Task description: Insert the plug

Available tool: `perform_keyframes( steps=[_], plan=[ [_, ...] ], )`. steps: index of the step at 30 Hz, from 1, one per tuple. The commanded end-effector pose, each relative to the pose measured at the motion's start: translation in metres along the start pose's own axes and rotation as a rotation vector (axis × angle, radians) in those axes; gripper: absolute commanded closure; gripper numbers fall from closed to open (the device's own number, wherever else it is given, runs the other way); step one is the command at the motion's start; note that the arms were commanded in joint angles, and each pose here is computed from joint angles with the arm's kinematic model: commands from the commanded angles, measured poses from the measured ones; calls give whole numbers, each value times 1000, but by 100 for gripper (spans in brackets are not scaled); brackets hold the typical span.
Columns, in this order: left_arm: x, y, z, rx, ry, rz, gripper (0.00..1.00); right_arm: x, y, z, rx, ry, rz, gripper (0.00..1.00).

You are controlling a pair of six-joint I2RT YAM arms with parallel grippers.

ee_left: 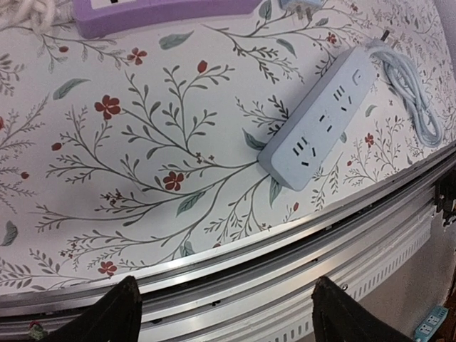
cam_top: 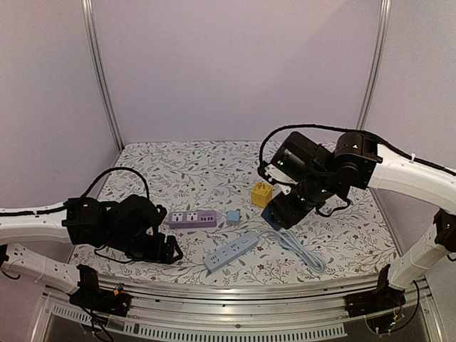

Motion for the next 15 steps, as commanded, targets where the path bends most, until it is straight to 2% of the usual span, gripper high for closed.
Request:
perform_keyframes(
  steps=[1, 7, 15],
  plan=[
    [1, 8, -7, -1, -3, -5, 18, 12, 11, 16, 56, -93, -6, 100],
    [2, 14, -10, 41, -26, 5, 20, 19, 42, 33, 105, -149, 61, 100],
    [3, 14, -7, 64, -97, 0, 21, 24, 72, 46, 127, -87, 180, 100]
  ],
)
Point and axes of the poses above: each gripper's point midway between its finger pads, its own y axis out along the fingers, its own z axis along the line the jaws close on, x = y × z, the point moved 2 cm from there along -y, back along the fingers, and after that the axes turned 14 degrees about -y, right-handed, at the moved point
